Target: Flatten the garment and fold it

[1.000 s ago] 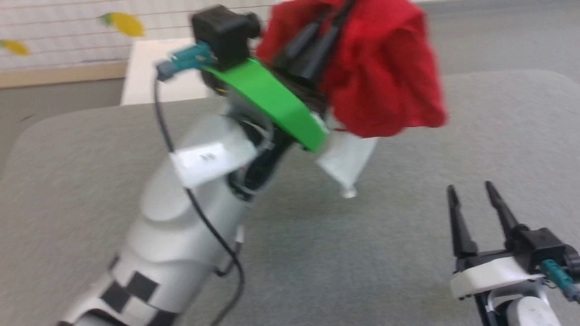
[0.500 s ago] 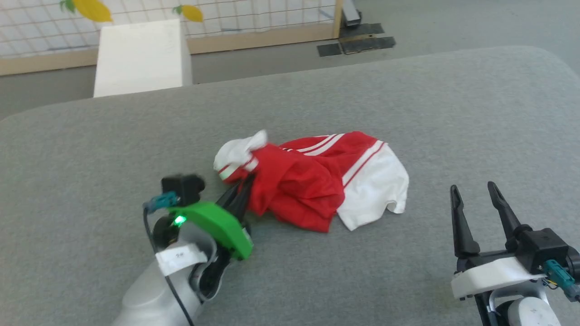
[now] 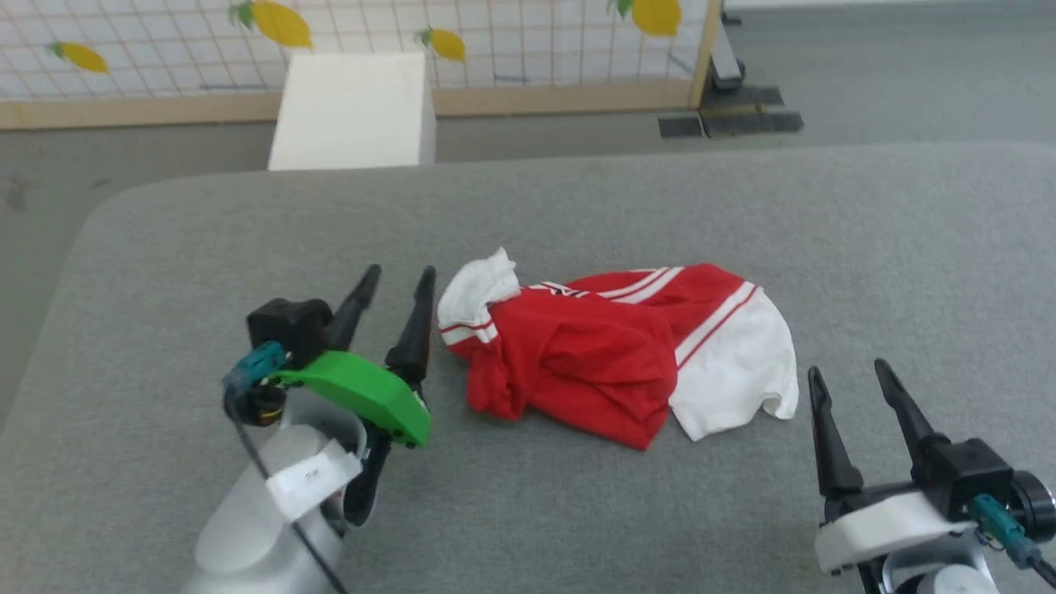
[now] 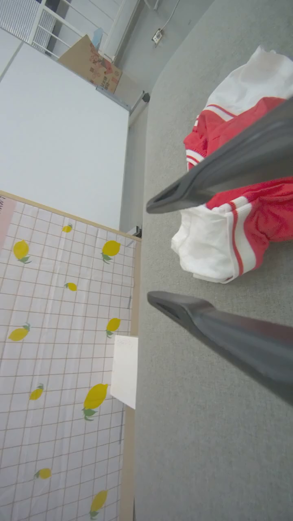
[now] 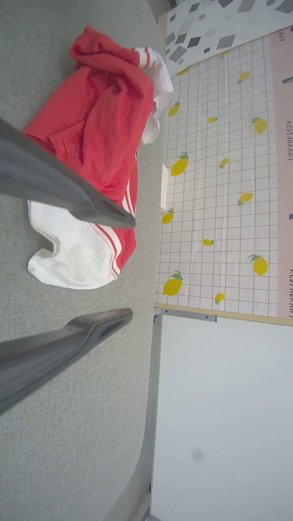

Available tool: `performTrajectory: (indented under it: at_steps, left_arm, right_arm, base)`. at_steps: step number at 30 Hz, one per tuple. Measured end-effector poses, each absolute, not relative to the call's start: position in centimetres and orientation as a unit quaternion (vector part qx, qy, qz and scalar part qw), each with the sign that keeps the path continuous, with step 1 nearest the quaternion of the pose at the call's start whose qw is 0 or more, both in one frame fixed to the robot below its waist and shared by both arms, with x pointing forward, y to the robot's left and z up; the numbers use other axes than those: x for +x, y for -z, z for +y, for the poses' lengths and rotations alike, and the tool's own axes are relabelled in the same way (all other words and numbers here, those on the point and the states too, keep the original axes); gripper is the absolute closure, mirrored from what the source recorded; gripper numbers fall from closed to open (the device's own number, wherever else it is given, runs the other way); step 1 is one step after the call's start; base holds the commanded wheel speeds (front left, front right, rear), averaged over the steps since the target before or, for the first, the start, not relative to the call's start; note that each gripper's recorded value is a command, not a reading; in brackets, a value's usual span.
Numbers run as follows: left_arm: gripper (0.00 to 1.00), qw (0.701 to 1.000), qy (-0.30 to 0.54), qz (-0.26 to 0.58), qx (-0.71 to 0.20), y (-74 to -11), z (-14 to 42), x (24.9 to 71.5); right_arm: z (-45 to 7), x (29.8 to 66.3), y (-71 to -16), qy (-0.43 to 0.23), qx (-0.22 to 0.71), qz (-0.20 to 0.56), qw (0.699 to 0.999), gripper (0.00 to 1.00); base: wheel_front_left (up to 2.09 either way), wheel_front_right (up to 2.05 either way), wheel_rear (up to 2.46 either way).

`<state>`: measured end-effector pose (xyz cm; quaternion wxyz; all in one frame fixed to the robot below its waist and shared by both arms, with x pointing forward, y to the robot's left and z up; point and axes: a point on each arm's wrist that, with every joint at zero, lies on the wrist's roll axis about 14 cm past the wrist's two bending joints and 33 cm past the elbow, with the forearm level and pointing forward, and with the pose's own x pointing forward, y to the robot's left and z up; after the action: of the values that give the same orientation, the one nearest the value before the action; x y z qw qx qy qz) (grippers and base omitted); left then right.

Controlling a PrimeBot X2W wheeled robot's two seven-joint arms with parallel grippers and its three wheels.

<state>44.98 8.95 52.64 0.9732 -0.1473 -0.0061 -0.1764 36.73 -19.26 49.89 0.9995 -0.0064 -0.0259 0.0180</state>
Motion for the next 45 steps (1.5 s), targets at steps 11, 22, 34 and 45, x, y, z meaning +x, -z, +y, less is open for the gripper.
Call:
performTrajectory:
  at_steps: [11, 22, 34, 45]
  left_arm:
    - [0.00, 0.986, 0.120, -0.109, -0.046, -56.2, 13.1, 37.3]
    - [0.00, 0.993, 0.091, -0.069, -0.027, -52.8, 13.4, 34.7]
    - [0.00, 0.984, 0.174, 0.038, 0.011, -48.7, 9.3, 37.0]
    - [0.00, 0.953, 0.241, 0.166, 0.077, -49.2, 4.7, 44.2]
  right_arm:
    - [-17.1, 35.1, -51.0, -0.051, -0.003, -0.044, 0.998, 0.00]
    - [-15.8, 34.9, -50.2, -0.069, 0.007, -0.031, 0.997, 0.00]
    - [-16.3, 34.8, -48.6, -0.061, 0.009, -0.006, 0.998, 0.00]
    - [-17.4, 35.5, -46.8, -0.042, 0.010, 0.023, 0.999, 0.00]
  base:
    - [0.00, 0.00, 0.00]
    - [0.00, 0.00, 0.00]
    - [0.00, 0.00, 0.00]
    - [0.00, 0.00, 0.00]
